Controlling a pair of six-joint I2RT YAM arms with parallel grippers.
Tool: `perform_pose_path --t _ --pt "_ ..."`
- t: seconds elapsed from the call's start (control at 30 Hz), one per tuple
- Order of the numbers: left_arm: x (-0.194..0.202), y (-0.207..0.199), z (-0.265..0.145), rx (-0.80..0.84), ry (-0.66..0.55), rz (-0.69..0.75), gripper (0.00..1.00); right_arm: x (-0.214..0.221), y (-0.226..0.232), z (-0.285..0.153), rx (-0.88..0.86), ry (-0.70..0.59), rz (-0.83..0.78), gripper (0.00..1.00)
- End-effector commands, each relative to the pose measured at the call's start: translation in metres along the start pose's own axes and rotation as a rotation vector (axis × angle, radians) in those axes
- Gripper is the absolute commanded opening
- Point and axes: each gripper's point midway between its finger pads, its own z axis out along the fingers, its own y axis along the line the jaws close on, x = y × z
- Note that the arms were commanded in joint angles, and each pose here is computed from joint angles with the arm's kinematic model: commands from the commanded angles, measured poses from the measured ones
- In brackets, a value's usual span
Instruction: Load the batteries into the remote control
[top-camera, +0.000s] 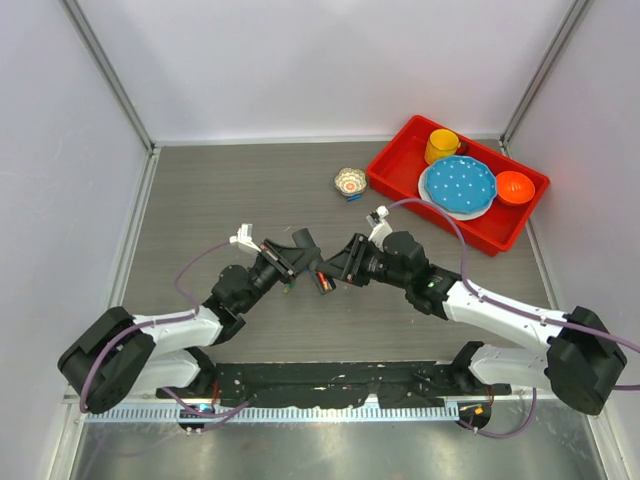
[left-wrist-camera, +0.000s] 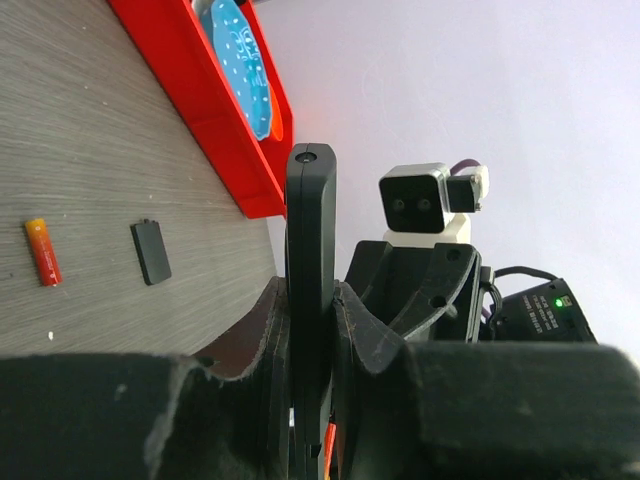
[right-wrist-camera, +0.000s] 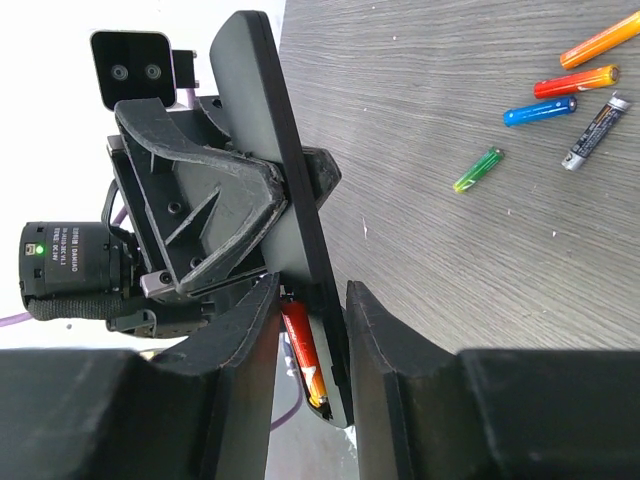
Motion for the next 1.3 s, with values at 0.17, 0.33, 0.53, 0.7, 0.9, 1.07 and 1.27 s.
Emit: perform_pose_path --t 0.17,0.33,0.53,0.7,0.9,1.07,1.27 --pt "-0.017 -0.084 0.010 0.265 -0.066 -0.031 0.00 0.029 -0.049 0.001 0.191 0.120 -0.050 0.32" --pt "-0.015 -0.086 0.011 0.269 -0.062 -0.028 0.00 0.030 -0.051 0.001 0.202 0.126 -0.061 0.29" --pt "-0.012 -0.086 0.012 0.271 -0.053 -0.027 0.00 0.033 -0.051 0.003 0.203 0.140 -0.072 0.29" --pt "-0.009 -0.087 0.014 0.276 -0.047 -0.025 0.00 0.036 -0.053 0.004 0.208 0.151 -0.071 0.35" --pt "-0.007 -0.091 0.014 0.288 -0.044 -0.027 0.00 0.038 -0.054 0.005 0.209 0.157 -0.072 0.38" --pt "-0.006 -0.092 0.014 0.290 -0.042 -0.025 0.00 0.039 -0.056 0.005 0.212 0.160 -0.073 0.42" --pt "-0.004 -0.090 0.014 0.284 -0.040 -0.023 0.00 0.040 -0.057 0.005 0.213 0.161 -0.068 0.45"
